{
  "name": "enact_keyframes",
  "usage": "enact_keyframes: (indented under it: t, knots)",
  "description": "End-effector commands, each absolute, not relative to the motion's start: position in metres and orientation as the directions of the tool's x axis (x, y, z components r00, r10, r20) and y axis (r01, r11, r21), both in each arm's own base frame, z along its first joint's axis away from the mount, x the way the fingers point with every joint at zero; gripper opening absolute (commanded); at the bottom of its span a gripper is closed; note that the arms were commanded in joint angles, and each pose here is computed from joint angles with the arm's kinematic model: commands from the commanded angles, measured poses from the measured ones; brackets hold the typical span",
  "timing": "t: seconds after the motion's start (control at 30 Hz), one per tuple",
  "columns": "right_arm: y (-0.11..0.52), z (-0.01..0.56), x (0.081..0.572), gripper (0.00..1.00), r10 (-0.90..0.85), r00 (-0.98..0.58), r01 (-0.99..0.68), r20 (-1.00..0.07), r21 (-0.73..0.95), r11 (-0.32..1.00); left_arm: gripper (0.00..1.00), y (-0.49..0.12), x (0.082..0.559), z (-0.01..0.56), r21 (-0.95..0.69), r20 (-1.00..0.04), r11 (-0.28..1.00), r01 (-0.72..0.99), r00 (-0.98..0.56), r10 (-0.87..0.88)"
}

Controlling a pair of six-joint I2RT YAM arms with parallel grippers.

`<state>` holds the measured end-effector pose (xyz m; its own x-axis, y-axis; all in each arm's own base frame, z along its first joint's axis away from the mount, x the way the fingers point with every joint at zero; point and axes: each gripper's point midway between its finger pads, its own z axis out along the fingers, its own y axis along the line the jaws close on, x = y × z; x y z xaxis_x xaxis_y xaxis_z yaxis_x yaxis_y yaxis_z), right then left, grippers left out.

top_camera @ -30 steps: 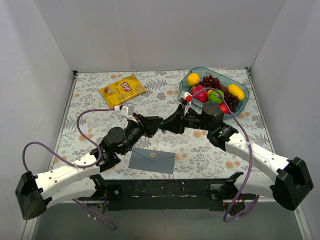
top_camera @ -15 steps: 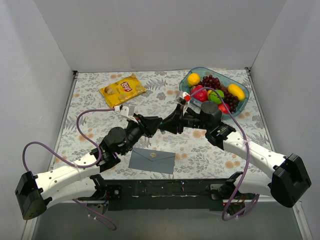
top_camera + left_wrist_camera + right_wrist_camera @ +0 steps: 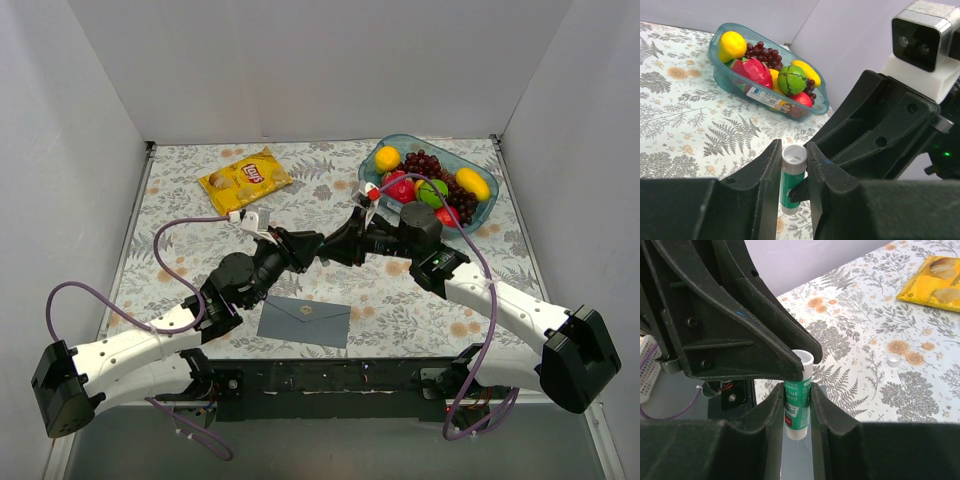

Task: Place the letter into the envelope and seal it
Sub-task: Screw the solid glue.

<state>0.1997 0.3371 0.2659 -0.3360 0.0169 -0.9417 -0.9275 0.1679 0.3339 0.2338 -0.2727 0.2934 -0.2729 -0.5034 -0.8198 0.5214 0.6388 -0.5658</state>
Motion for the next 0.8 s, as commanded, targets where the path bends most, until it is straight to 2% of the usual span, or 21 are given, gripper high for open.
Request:
enact_keyframes:
  t: [0.0,0.03,0.17,0.2,0.27,0.3,0.37,0.4,0.57,0.67,0.7,0.77]
  knots:
    - [0.337,0.285,0.212,0.01,0.049,-0.299,-0.922,-0.953,0.302,0.243,0.00,-0.265,0.250,0.313,-0.555,-0.825,0.685,0.472,-0.206,-0.527]
    - [0.337,0.281,0.212,0.01,0.039,-0.311,-0.915,-0.950,0.310,0.259,0.01,-0.267,0.251,0.313,-0.551,-0.828,0.688,0.472,-0.207,-0.521]
    - [0.339,0.283,0.215,0.01,0.043,-0.304,-0.912,-0.952,0.304,0.275,0.21,-0.275,0.254,0.313,-0.550,-0.830,0.685,0.478,-0.218,-0.514]
    - [0.339,0.284,0.214,0.01,0.047,-0.303,-0.913,-0.952,0.304,0.272,0.32,-0.275,0.254,0.315,-0.553,-0.827,0.682,0.478,-0.218,-0.518]
    - [0.337,0.289,0.211,0.01,0.062,-0.289,-0.919,-0.955,0.295,0.261,0.47,-0.273,0.253,0.317,-0.561,-0.821,0.678,0.475,-0.214,-0.530]
    - [0.335,0.286,0.210,0.01,0.062,-0.292,-0.917,-0.954,0.298,0.265,0.62,-0.269,0.251,0.322,-0.563,-0.817,0.671,0.483,-0.203,-0.540]
    - [0.331,0.288,0.209,0.01,0.064,-0.277,-0.922,-0.959,0.284,0.263,0.79,-0.265,0.247,0.325,-0.563,-0.813,0.661,0.497,-0.187,-0.551]
    - [0.330,0.286,0.208,0.01,0.061,-0.277,-0.924,-0.959,0.283,0.258,0.98,-0.260,0.243,0.334,-0.563,-0.807,0.649,0.512,-0.169,-0.566]
    - [0.323,0.290,0.195,0.01,0.047,-0.239,-0.956,-0.970,0.244,0.166,0.98,-0.245,0.231,0.350,-0.490,-0.834,0.634,0.598,-0.108,-0.541]
    - [0.322,0.293,0.185,0.01,0.027,-0.226,-0.971,-0.974,0.227,0.074,0.98,-0.248,0.217,0.356,-0.425,-0.860,0.563,0.709,-0.122,-0.496]
    - [0.321,0.294,0.181,0.01,0.022,-0.225,-0.973,-0.974,0.226,0.050,0.97,-0.257,0.204,0.355,-0.391,-0.876,0.498,0.774,-0.147,-0.460]
    - [0.321,0.295,0.177,0.01,0.018,-0.218,-0.976,-0.976,0.218,0.013,0.93,-0.258,0.200,0.354,-0.360,-0.889,0.466,0.808,-0.146,-0.433]
